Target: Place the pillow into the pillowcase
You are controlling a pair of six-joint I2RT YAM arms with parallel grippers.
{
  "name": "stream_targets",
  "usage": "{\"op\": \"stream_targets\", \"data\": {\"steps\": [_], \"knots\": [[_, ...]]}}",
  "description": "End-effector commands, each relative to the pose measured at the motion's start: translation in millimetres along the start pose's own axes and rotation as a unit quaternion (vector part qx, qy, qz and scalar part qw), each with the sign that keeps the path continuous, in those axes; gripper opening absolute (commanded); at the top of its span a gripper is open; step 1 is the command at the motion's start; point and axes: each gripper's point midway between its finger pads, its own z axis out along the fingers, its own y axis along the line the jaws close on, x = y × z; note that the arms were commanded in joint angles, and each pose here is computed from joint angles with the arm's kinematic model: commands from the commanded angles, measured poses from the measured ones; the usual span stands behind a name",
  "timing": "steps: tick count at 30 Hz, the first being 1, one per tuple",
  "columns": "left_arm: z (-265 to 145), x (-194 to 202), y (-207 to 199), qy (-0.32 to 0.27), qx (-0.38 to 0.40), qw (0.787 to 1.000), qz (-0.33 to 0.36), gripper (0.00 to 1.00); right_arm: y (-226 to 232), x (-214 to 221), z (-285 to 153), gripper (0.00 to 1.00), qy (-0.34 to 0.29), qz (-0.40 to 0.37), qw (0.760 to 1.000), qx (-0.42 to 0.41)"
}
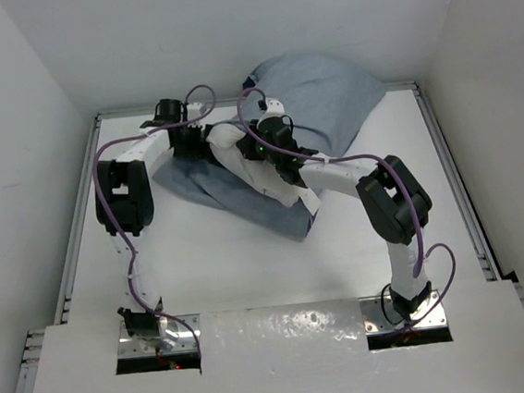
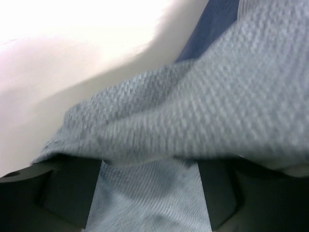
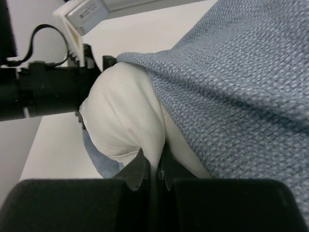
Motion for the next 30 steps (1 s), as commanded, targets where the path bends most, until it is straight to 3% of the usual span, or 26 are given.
{"op": "stream_targets", "data": {"steps": [1,5,7,10,14,17,20,26,30], "knots": [[21,-20,-20,-0.035,0.044,0.998,-0.028,0.69,-5,-45,-3,0.0,-0.063,0.017,0.998,0.003],[32,-5,-20,-0.008,0.056,0.997,-0.043,0.43,-8,-44,-5,0.0,-0.062,0.011,0.998,0.011],[30,-4,-15,-0.008,0.042,0.998,-0.043,0.02,-9,-44,-4,0.0,-0.061,0.01,0.998,0.012],[10,-14,-8,-0.015,0.029,0.999,-0.038,0.0,-14,-42,0,0.0,-0.052,-0.008,0.998,0.028],[-48,-34,3,-0.027,-0.002,0.999,0.032,0.0,-40,-45,17,0.0,-0.001,-0.113,0.986,0.119],[-97,-42,2,-0.035,-0.018,0.995,0.089,0.0,-76,-33,28,0.0,0.05,-0.22,0.956,0.187],[-129,-40,-12,-0.014,0.016,0.993,0.117,0.0,-103,-14,38,0.0,0.084,-0.25,0.935,0.237],[-168,-26,-46,0.017,0.095,0.985,0.143,0.0,-127,23,62,0.0,0.134,-0.224,0.926,0.272],[-187,-25,-53,0.02,0.112,0.976,0.185,0.0,-126,18,74,0.0,0.12,-0.186,0.936,0.274]]}}
